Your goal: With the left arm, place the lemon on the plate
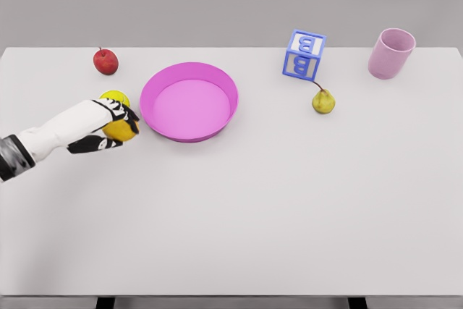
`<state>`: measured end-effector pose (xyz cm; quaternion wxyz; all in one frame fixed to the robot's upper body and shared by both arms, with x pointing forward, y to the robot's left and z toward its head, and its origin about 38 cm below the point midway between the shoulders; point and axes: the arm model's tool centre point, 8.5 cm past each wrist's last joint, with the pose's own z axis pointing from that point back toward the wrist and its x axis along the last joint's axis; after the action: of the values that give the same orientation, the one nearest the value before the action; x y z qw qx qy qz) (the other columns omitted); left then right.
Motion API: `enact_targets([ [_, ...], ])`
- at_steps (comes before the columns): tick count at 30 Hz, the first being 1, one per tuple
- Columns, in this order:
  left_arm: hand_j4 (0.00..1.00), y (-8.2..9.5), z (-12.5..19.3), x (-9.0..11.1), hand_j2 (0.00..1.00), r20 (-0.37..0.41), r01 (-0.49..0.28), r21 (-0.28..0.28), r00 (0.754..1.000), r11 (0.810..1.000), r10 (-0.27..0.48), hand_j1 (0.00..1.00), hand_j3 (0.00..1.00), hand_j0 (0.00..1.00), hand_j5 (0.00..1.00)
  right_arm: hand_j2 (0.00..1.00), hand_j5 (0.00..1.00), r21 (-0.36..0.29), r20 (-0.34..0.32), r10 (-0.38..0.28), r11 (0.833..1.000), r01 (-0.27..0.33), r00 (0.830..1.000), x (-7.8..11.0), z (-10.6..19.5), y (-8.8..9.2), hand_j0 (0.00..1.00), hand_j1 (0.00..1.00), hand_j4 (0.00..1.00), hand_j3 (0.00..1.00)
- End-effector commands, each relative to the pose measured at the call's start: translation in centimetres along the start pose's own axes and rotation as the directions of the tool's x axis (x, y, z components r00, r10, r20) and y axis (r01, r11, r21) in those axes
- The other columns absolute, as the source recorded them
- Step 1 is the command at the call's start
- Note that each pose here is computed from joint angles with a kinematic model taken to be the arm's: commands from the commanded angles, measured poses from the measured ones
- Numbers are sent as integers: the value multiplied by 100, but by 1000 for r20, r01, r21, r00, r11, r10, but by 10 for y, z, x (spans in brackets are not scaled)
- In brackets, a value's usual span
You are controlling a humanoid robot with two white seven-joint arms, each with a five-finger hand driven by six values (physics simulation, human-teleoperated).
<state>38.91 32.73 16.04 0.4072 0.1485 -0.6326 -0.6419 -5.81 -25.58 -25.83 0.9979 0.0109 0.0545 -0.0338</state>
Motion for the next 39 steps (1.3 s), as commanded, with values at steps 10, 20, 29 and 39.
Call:
enact_targets([
  [10, 49, 12, -3, -2, 49, -1, 14, 22, 1000, 1000, -14, 49, 49, 49, 49, 100, 100, 0, 1, 0, 1000, 0, 1000, 0, 0, 0, 100, 100, 100, 100],
  [20, 48, 16, -8, 0, 48, 9, 17, 31, 1000, 999, -18, 48, 48, 48, 48, 100, 100, 0, 1, 0, 1000, 0, 1000, 0, 0, 0, 100, 100, 100, 100],
  [29, 46, 20, -18, 4, 46, 23, 19, 49, 1000, 999, -20, 46, 46, 46, 46, 100, 100, 0, -1, 0, 1000, 0, 1000, 0, 0, 0, 100, 100, 100, 100],
  [39, 46, 21, -33, -5, 46, 7, -3, 54, 1000, 999, 2, 46, 46, 46, 46, 100, 100, 0, -1, 0, 1000, 0, 1000, 0, 0, 0, 100, 100, 100, 100],
])
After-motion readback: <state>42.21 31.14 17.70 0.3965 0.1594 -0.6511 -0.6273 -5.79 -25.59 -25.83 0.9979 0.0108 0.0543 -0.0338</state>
